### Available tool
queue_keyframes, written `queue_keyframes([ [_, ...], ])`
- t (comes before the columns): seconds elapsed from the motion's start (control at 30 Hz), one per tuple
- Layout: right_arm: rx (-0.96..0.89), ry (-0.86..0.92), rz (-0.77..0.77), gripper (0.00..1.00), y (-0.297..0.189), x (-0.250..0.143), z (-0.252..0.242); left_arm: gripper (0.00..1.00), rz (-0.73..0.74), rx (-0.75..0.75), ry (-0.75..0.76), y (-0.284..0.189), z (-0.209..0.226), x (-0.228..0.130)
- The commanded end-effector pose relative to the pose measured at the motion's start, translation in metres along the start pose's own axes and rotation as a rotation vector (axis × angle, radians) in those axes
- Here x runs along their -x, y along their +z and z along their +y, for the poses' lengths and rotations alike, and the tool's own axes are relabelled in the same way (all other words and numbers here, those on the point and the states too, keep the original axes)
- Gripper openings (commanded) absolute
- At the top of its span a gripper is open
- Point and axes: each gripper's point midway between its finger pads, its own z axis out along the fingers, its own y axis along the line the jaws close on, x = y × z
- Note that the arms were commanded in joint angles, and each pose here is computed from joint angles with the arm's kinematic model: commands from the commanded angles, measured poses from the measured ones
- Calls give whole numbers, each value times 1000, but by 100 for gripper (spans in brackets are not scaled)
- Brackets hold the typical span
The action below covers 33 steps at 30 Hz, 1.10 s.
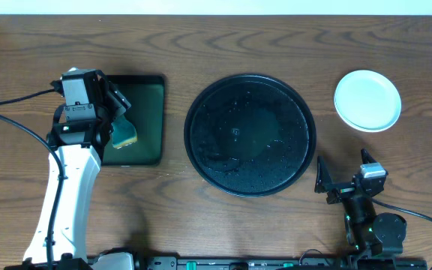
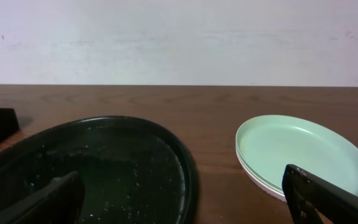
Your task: Clean dirty plates on tray and stack at the side
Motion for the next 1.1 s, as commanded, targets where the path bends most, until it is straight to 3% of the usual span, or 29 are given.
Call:
queue_keyframes([
  [0.0,-17,-11,-2,99,0,-1,-4,81,1,8,5,1,2,0],
  [0.3,-17,-11,-2,99,0,-1,-4,81,3,44,8,-1,9,-2],
  [0.53,-17,-11,-2,99,0,-1,-4,81,75,72,39,-31,27,-34],
  [0.67,-17,-11,-2,99,0,-1,-4,81,-17,2,66,-50,34,-48],
  [0.87,-17,-11,-2,99,0,-1,-4,82,-172,-176,249,-72,34,-79],
  [1.07,-17,-11,-2,99,0,-1,-4,81,-251,-217,238,-81,44,-91],
])
